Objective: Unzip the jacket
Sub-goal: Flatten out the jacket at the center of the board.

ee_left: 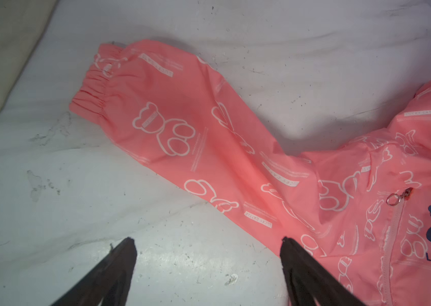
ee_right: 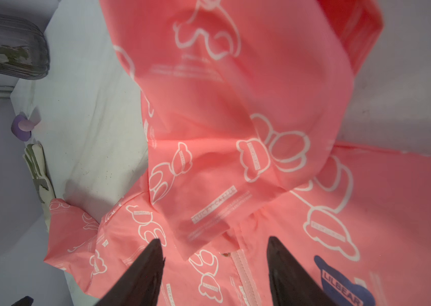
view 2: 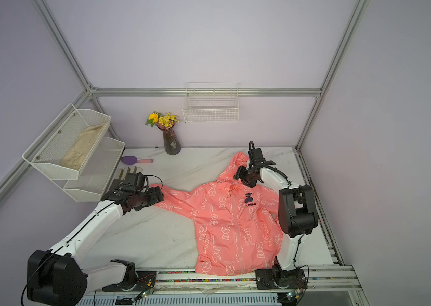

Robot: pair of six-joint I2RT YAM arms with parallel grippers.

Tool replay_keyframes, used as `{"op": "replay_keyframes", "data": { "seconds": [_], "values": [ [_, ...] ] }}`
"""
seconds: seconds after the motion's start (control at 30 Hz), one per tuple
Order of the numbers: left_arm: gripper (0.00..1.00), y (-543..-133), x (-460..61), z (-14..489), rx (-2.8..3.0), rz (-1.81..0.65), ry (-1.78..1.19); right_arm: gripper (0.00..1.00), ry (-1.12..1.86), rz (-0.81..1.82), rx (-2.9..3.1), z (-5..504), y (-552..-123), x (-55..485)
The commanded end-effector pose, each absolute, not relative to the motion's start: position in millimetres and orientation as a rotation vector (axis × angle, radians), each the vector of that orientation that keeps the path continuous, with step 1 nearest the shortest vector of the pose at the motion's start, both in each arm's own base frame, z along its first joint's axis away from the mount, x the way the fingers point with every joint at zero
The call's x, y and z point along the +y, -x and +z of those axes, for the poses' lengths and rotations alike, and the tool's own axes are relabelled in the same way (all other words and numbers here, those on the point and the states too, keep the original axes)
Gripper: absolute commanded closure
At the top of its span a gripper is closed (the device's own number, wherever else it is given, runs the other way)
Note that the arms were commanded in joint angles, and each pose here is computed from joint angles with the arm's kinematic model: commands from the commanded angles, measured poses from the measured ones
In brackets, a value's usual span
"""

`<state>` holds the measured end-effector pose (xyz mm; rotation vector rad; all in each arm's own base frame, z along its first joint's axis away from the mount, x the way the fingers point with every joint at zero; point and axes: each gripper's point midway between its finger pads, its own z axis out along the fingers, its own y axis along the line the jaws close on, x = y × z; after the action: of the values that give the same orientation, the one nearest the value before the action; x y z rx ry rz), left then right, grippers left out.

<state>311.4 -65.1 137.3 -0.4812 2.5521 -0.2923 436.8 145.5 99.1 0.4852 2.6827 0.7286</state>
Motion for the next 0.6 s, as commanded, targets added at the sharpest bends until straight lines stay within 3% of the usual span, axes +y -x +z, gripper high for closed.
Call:
{"op": "replay_keyframes", "data": {
  "seconds": [0.0, 0.37, 0.43, 0.5, 0.57],
  "values": [
    [0.14, -317, -79, 131, 2.533, -0.37, 0.545, 0.37, -0.522, 0.805, 2.669, 88, -444, 168],
    [0.16, -330, -95, 127, 2.568, -0.398, 0.511, 0.41, -0.658, 0.729, 2.684, 50, -459, 165],
    [0.17, -332, -94, 127, 2.569, -0.389, 0.508, 0.54, -0.643, 0.781, 2.64, 52, -470, 172],
    [0.18, -335, -93, 129, 2.565, -0.378, 0.502, 0.74, -0.59, 0.841, 2.604, 60, -481, 185],
    [0.2, -338, -93, 130, 2.561, -0.37, 0.494, 0.85, -0.516, 0.867, 2.573, 71, -491, 199]
  ]
}}
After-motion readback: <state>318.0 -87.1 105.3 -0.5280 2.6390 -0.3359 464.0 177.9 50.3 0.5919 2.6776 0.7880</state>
